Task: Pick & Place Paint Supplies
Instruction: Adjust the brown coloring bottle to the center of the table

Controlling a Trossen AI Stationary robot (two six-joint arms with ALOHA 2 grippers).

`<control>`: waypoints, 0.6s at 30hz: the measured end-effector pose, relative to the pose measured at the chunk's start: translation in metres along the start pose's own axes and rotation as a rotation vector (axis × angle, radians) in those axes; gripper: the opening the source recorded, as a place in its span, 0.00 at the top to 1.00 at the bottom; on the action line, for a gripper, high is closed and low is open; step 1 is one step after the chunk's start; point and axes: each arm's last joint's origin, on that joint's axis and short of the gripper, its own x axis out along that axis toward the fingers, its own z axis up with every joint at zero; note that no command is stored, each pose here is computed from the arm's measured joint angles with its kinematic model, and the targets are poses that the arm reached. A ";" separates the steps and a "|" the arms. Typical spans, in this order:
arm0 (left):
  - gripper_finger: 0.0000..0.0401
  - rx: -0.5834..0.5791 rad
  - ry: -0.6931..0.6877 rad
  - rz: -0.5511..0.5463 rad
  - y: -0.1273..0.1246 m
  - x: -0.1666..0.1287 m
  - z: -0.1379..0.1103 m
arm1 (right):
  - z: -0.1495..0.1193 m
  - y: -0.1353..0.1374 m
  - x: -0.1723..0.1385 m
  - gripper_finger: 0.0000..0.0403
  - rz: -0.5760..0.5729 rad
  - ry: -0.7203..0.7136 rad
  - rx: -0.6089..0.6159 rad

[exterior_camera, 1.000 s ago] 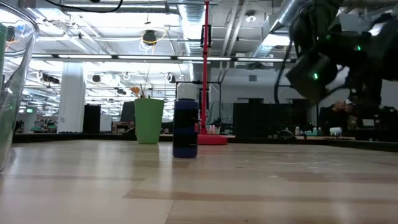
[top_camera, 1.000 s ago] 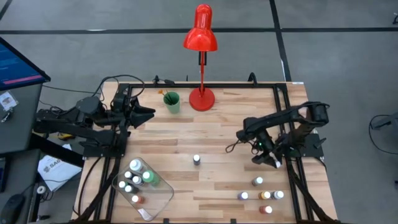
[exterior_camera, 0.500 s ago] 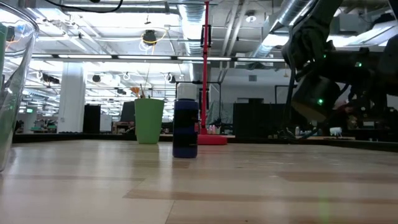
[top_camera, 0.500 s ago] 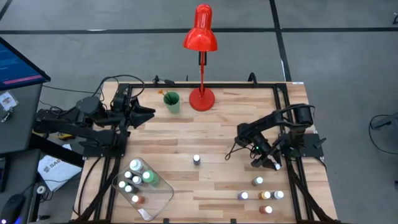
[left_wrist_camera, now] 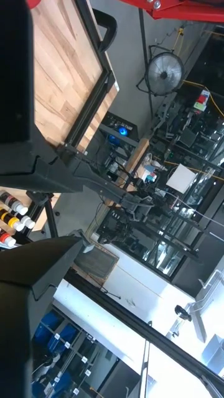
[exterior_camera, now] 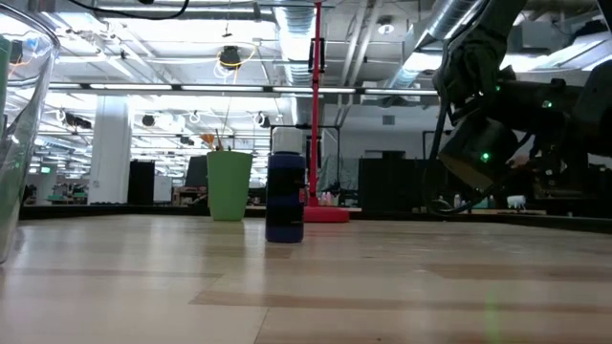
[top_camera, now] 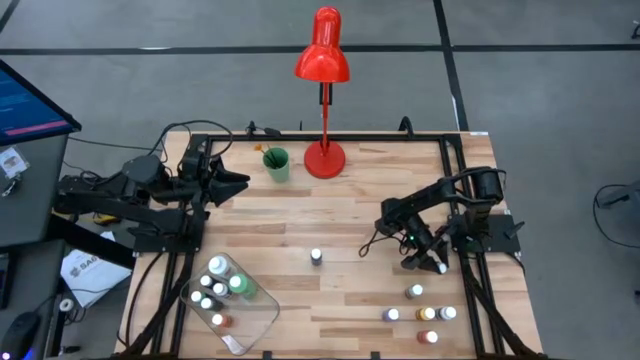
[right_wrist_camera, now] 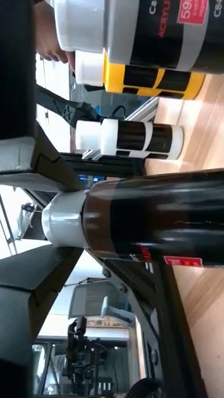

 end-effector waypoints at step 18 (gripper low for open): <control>0.72 0.000 0.000 0.000 0.000 0.000 0.000 | -0.001 0.009 -0.011 0.57 -0.046 -0.075 -0.071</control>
